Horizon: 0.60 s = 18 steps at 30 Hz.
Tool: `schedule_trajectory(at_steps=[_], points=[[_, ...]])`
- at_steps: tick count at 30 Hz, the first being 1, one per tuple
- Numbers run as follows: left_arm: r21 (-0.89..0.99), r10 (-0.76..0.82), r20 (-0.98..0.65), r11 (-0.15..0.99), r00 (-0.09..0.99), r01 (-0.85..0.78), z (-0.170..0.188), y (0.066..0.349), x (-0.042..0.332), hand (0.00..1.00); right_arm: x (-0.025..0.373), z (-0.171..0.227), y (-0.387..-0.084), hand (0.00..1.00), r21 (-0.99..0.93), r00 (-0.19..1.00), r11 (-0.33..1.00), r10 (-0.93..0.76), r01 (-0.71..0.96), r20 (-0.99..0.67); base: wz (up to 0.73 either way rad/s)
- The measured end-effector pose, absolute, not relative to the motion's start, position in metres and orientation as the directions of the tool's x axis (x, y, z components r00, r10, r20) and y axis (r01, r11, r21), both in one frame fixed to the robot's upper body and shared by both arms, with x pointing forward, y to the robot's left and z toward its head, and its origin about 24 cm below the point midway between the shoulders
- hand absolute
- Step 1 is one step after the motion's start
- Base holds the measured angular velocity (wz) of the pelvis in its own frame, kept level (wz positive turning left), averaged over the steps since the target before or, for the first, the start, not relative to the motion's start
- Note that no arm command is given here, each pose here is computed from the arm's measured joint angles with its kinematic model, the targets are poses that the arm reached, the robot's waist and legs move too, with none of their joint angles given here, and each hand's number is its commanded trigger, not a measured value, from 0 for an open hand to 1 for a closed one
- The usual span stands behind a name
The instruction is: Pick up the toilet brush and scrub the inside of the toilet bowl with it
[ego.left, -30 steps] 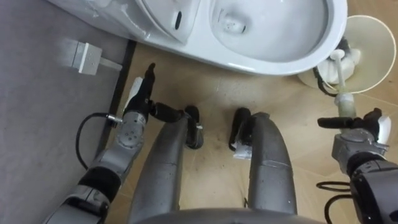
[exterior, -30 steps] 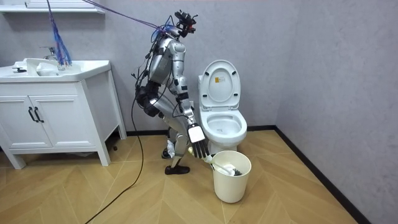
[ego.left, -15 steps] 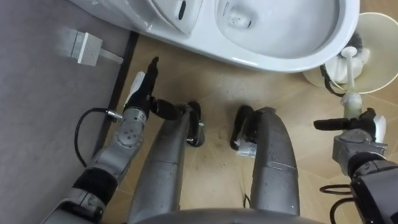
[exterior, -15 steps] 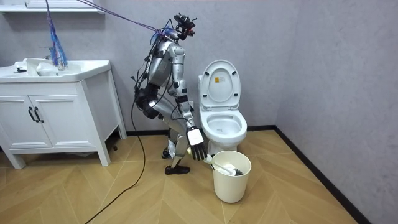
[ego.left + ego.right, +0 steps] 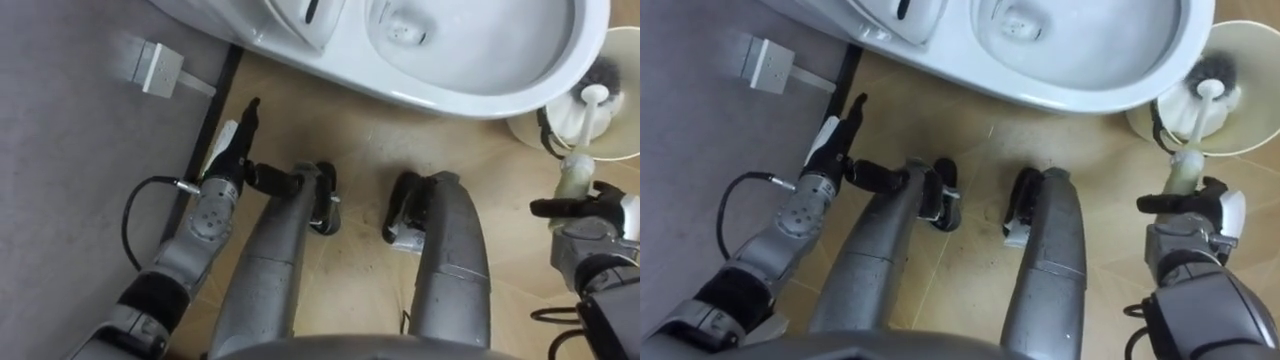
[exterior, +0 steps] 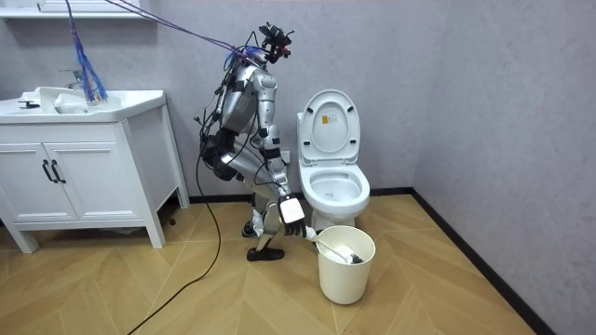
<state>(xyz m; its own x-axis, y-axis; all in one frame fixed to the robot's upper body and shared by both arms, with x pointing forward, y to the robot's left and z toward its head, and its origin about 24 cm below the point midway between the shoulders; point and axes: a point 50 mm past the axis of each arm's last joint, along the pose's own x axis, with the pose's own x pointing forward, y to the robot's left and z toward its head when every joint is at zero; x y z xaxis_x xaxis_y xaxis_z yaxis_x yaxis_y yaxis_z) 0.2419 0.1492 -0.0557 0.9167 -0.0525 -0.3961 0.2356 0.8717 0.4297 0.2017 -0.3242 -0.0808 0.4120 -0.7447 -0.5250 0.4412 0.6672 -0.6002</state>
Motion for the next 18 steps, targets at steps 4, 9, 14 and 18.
schedule_trajectory(at_steps=[4,9,14,18], points=[[0.428,-0.047,-0.401,0.873,0.915,0.233,-0.057,0.150,0.239,0.00,0.201,-0.079,-0.327,1.00,-0.601,0.398,0.648,-0.762,0.468,-0.511,-0.02],[0.427,-0.051,-0.393,0.874,0.918,0.232,-0.056,0.148,0.240,0.00,0.201,-0.081,-0.324,1.00,-0.511,0.367,0.660,-0.741,0.551,-0.562,-0.03],[0.427,-0.048,-0.400,0.874,0.915,0.232,-0.058,0.148,0.237,0.00,0.196,-0.087,-0.321,1.00,-0.376,0.324,0.652,-0.697,0.659,-0.640,-0.01],[0.423,-0.043,-0.410,0.876,0.911,0.231,-0.060,0.148,0.235,0.00,0.190,-0.092,-0.320,1.00,-0.301,0.284,0.616,-0.671,0.728,-0.684,-0.01]])
